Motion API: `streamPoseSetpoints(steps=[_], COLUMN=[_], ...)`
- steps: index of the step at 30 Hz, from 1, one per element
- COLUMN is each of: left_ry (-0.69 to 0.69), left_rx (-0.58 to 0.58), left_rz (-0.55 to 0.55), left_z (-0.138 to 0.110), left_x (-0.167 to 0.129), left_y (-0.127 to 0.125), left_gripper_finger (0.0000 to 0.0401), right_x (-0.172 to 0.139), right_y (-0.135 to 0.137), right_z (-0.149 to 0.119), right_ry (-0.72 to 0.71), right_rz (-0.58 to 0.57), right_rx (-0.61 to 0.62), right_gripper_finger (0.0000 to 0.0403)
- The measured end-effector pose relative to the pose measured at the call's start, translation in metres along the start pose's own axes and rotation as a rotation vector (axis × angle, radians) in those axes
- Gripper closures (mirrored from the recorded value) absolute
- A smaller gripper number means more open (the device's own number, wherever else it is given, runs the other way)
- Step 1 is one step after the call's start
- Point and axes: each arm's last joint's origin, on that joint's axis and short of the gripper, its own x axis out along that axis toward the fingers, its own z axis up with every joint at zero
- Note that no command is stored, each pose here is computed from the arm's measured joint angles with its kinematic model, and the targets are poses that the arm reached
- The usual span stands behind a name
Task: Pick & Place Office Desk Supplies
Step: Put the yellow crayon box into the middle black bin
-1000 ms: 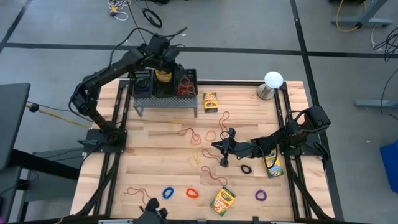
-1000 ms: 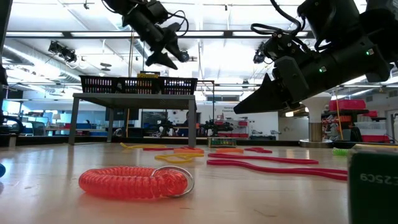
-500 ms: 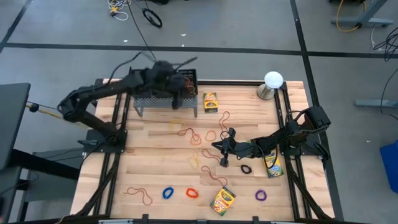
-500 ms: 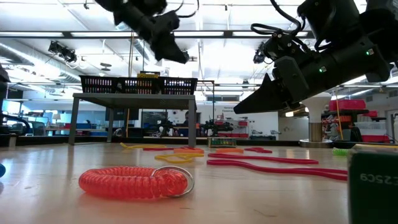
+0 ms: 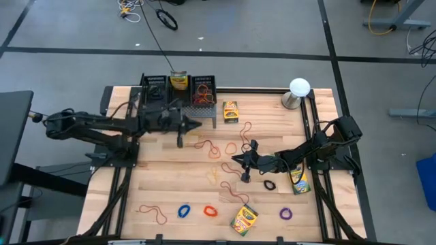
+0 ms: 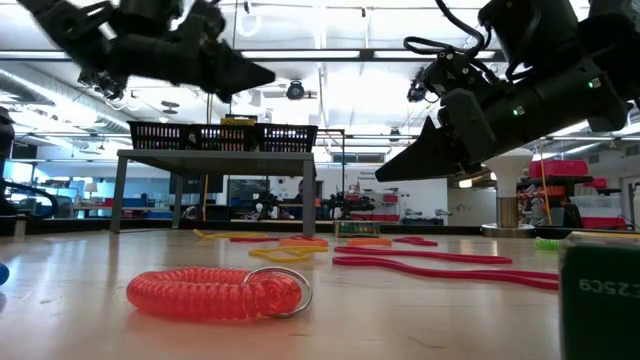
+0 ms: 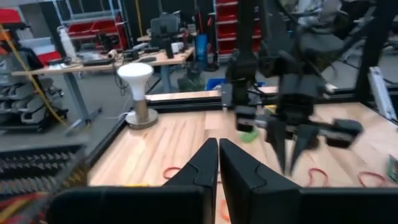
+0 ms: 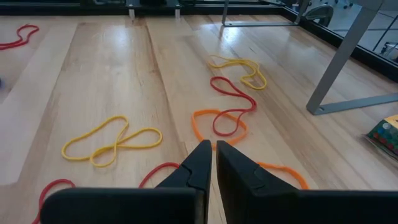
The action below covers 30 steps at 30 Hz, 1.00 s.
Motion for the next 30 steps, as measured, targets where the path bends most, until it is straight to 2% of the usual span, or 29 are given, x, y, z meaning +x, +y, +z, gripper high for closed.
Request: streamPoseSetpoints(steps=[5,8,10,12,16,20,23,30], left_ry=[-0.005,0.023,0.033,0.043,0.043,0.042,0.051,0.063], left_rx=[0.001,-0.015,-0.047,-0.079,-0.112,-0.163,-0.141,-0.130], left_rz=[0.006,-0.004,-0.015,-0.020,-0.010,-0.021,-0.038,-0.044], left_z=[-0.019,-0.026,-0.027,-0.027,-0.027,-0.027,-0.028,-0.030], left_x=[-0.009,-0.011,-0.011,-0.011,-0.011,-0.011,-0.010,-0.009], left_y=[-0.010,-0.013,-0.015,-0.016,-0.016,-0.017,-0.020,-0.023], left_gripper_finger=[0.0381,0.0380,0.0380,0.0380,0.0380,0.0383,0.0386,0.0388], right_x=[0.000,-0.001,-0.005,-0.014,-0.032,-0.051,-0.064,-0.074], right_y=[0.000,0.003,0.011,0.025,0.057,0.089,0.110,0.143], right_z=[0.005,0.016,0.025,0.030,0.051,0.062,0.062,0.045], right_ry=[-0.040,-0.008,0.066,0.169,0.336,0.458,0.518,0.653], right_rz=[0.022,0.133,0.178,0.180,0.130,0.081,0.074,0.104], right_rx=[0.067,0.155,0.208,0.196,0.218,0.344,0.434,0.577], right_gripper_finger=[0.0369,0.0374,0.0387,0.0397,0.0390,0.0386,0.0370,0.0289])
